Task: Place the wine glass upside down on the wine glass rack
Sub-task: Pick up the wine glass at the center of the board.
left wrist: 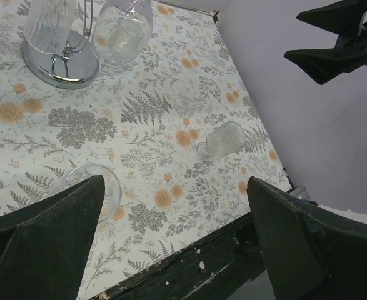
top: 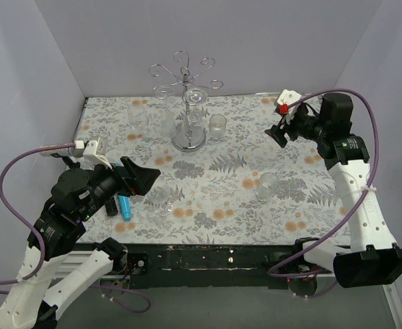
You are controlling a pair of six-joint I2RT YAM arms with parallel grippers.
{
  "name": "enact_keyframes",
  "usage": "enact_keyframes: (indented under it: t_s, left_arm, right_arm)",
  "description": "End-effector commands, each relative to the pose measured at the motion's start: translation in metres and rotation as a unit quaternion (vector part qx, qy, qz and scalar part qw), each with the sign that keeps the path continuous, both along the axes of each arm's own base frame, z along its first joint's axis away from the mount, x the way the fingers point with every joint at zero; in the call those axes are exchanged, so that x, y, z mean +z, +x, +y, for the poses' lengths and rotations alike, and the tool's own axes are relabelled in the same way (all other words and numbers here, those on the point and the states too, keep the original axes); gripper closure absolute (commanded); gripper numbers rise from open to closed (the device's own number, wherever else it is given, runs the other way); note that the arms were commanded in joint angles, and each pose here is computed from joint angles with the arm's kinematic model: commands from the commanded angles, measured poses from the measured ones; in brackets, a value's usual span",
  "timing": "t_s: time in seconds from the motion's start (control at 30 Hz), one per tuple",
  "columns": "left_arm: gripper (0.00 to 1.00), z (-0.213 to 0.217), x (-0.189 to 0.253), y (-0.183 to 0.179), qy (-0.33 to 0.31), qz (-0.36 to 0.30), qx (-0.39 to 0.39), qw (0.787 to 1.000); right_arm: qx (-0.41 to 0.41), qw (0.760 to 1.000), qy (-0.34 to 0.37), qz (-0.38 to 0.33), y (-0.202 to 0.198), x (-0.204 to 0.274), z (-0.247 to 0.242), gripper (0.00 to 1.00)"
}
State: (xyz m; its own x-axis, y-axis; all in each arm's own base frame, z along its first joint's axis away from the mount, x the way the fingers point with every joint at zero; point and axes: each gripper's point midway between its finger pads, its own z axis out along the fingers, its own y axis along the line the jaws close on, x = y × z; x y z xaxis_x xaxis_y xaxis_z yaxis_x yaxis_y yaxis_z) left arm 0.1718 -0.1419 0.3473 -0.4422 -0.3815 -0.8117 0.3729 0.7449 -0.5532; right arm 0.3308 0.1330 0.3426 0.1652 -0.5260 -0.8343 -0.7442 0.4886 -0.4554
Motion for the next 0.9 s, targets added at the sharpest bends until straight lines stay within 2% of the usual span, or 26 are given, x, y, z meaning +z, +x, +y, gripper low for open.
enact_keyframes:
  t_s: [0.0,0.37,0.6,0.87]
  left_arm:
    - [0.02,-0.003,0.007,-0.008,-0.01,-0.001,-0.016,1.0]
    - [0.02,-0.011,0.004,-0.015,-0.009,0.012,-0.049,0.999]
    - [0.02,-0.013,0.002,-0.016,0.0,0.028,-0.053,0.998]
    - [0.02,-0.012,-0.009,-0.016,0.016,0.059,-0.05,0.997]
  right_arm:
    - [0.004,0.997,0.072,0.022,-0.006,0.006,-0.002,0.17]
    - [-0.002,0.987,0.132,0.09,-0.029,-0.032,-0.019,0.17]
    - [0.014,0.969,0.185,0.165,-0.039,-0.065,-0.01,0.18]
    - [0.017,0.966,0.193,0.169,-0.046,-0.09,-0.008,0.18]
